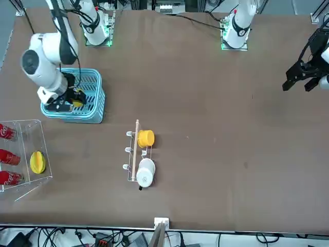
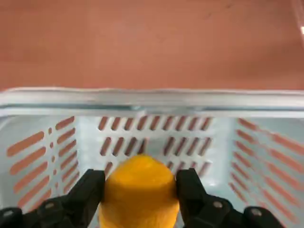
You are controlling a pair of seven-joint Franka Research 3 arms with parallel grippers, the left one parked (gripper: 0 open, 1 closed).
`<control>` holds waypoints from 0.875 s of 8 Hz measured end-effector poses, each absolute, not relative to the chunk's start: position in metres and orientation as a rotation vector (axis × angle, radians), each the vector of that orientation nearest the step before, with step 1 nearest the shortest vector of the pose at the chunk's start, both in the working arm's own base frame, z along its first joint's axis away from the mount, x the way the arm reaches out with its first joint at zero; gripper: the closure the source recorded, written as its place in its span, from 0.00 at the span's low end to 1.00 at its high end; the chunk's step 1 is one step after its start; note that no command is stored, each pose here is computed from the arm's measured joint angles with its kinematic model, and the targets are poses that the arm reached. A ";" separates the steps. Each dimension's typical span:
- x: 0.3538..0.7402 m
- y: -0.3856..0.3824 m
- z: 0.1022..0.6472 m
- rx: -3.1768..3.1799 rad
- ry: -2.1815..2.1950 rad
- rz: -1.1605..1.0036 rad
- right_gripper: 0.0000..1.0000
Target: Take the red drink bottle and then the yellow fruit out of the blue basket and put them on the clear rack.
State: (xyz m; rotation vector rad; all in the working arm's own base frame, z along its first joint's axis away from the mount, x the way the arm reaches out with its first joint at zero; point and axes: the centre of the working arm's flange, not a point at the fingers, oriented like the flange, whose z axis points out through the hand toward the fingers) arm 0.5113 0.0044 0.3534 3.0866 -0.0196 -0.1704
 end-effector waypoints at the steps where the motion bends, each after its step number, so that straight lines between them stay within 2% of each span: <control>1: 0.526 -0.006 0.389 3.044 -0.015 -0.197 0.13; 3: 0.551 -0.033 0.437 2.965 0.045 -0.200 0.13; 7: 0.611 -0.095 0.426 2.839 0.358 -0.234 0.13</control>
